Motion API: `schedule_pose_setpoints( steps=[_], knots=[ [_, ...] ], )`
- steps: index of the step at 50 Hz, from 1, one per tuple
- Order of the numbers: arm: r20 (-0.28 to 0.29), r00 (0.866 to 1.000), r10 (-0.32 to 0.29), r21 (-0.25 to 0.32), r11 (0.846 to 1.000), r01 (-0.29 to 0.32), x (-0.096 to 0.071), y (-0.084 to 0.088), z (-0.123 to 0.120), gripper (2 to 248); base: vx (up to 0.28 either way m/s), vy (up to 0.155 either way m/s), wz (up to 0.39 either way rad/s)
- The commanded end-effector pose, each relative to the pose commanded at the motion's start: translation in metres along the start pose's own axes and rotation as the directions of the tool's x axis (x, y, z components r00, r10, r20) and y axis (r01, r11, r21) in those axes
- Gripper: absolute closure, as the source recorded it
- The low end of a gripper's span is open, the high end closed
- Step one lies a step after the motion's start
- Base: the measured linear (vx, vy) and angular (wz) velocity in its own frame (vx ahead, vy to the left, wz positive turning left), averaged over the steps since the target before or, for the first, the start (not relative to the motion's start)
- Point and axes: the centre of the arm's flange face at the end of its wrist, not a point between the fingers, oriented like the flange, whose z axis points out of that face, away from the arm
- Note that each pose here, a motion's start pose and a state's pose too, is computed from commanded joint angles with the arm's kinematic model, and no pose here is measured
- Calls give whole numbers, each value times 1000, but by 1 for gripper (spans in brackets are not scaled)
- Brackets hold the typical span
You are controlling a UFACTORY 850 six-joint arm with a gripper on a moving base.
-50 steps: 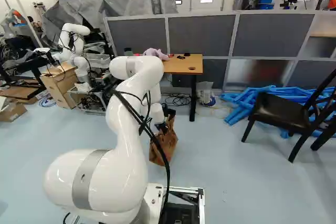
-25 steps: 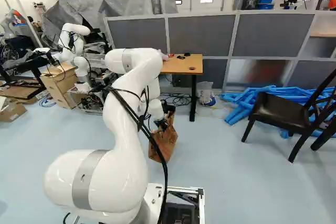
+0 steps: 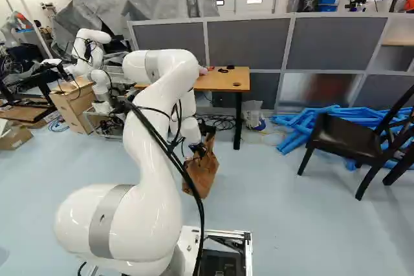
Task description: Pick up the bag on the ground and place it on the table
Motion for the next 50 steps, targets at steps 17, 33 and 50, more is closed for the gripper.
schedule_pose_setpoints(
  steps=[17,33,50],
  knots=[
    [-18,1000,0,6,1000,0,3,0,-25,229,0,0,0],
    [-37,999,1,12,1000,-1,5,-1,-49,229,0,0,0],
    [-60,998,2,20,1000,-1,9,-1,-73,229,0,0,0]
  ],
)
